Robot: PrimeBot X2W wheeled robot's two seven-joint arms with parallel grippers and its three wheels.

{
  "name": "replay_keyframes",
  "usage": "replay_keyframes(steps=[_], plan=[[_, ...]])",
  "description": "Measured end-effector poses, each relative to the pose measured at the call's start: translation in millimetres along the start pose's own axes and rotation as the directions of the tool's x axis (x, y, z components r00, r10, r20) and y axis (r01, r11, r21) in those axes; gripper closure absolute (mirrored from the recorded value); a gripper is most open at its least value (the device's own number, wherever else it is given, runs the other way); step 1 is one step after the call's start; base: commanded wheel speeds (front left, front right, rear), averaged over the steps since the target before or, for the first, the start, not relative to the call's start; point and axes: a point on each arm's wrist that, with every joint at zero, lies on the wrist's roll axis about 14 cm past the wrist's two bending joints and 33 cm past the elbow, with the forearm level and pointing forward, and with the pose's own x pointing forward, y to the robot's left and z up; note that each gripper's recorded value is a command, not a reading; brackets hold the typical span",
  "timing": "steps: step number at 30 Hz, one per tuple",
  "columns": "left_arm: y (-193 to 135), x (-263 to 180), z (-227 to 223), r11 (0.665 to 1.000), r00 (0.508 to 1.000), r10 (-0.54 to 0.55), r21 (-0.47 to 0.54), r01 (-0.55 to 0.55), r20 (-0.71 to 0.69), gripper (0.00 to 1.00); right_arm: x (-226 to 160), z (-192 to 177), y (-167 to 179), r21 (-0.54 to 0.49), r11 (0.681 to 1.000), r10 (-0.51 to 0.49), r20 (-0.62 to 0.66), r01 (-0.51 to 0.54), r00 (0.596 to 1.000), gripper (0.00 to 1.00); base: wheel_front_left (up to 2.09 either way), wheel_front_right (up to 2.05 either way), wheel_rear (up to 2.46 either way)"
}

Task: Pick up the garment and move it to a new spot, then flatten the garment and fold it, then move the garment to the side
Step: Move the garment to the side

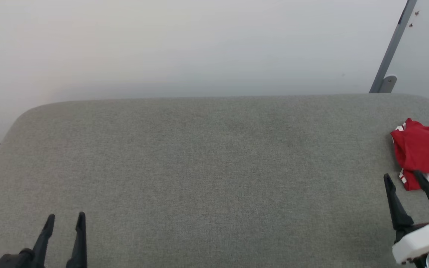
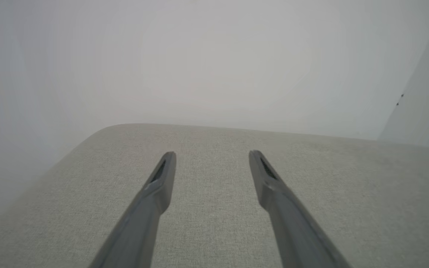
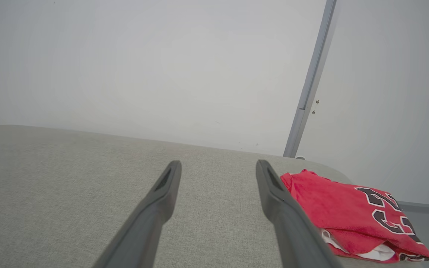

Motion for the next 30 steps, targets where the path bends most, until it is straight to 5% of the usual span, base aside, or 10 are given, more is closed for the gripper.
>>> replay_keyframes(steps=[30], plan=[[-4.5,-9.9,-12.8,0.999,0.999,-0.018,-0.038,0.016,-0.043,0.0,-46.0,-12.1,0.9,0.082,0.991,-0.104,-0.009,0.104,0.995,0.0,0.0,0.0,0.0]])
